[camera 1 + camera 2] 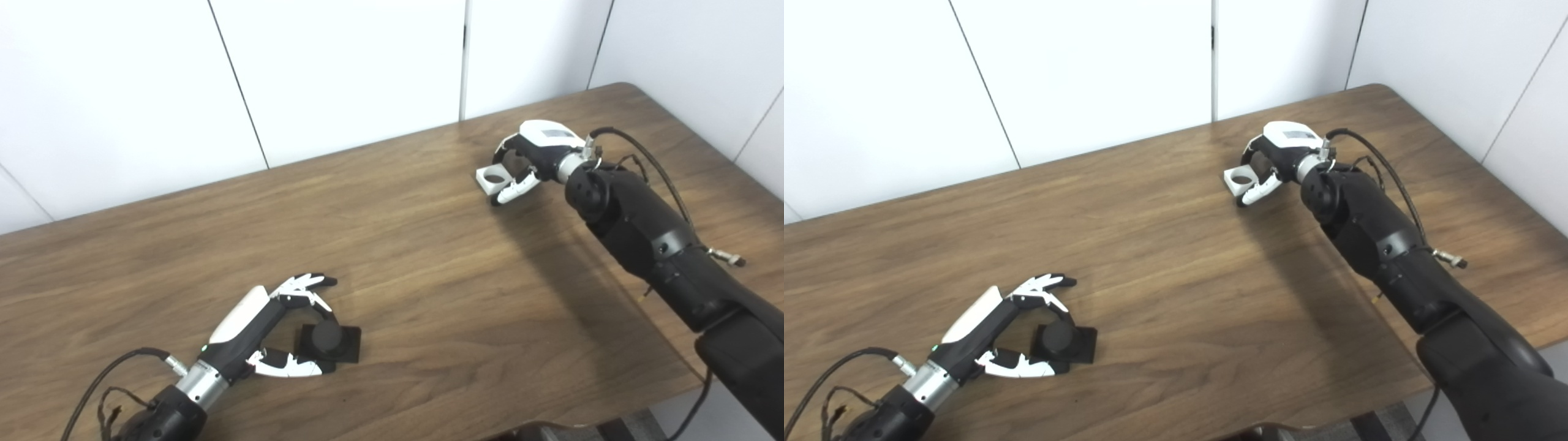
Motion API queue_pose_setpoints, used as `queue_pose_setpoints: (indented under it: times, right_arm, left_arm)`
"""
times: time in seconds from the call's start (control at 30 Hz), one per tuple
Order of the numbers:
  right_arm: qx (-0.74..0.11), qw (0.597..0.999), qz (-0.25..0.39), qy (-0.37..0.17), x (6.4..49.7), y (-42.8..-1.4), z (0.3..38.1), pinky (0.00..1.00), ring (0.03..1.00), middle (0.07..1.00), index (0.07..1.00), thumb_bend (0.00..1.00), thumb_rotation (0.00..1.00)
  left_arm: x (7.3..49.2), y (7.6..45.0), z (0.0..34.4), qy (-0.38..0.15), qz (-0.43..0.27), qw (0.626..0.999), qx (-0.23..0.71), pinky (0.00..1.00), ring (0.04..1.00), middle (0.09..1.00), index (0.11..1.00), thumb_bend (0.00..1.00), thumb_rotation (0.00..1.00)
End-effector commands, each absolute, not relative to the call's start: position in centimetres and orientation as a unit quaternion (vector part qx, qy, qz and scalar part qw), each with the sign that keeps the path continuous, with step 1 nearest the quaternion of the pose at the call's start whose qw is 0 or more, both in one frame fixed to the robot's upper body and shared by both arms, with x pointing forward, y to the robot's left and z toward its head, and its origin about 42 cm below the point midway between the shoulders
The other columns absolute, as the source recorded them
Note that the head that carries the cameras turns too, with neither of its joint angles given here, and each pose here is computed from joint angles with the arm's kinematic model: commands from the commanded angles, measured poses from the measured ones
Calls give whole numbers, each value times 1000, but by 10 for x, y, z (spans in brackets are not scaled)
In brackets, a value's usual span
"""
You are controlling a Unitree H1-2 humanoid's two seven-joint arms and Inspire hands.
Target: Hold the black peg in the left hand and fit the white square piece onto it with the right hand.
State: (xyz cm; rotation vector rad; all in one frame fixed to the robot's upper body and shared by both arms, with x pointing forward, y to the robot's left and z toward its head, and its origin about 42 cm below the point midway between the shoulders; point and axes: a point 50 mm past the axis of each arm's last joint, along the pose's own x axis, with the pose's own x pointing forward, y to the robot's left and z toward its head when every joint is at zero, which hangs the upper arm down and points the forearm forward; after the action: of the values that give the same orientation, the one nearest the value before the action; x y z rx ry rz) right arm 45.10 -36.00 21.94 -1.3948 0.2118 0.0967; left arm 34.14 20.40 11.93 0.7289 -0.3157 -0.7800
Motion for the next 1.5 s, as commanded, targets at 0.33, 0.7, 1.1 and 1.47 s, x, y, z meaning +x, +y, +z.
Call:
queue_pose_setpoints:
  times: [0.33, 0.7, 1.1, 1.47]
  right_arm:
    - [-649, 756, 39, 80, 460, -355, 233, 687, 807, 849, 664, 628, 262]
    - [-643, 762, 25, 71, 458, -358, 231, 709, 807, 823, 487, 513, 139]
    - [-646, 760, 22, 69, 458, -359, 233, 700, 801, 816, 486, 514, 136]
    - [-641, 766, 9, 60, 458, -362, 236, 711, 799, 804, 485, 518, 133]
  left_arm:
    - [325, 215, 93, -85, -413, 824, 378, 931, 936, 891, 493, 515, 80]
    - [326, 215, 91, -90, -414, 825, 373, 935, 935, 892, 493, 515, 82]
    - [328, 215, 90, -95, -413, 828, 367, 945, 932, 886, 493, 516, 79]
    - [331, 215, 92, -95, -414, 825, 374, 935, 931, 891, 493, 515, 81]
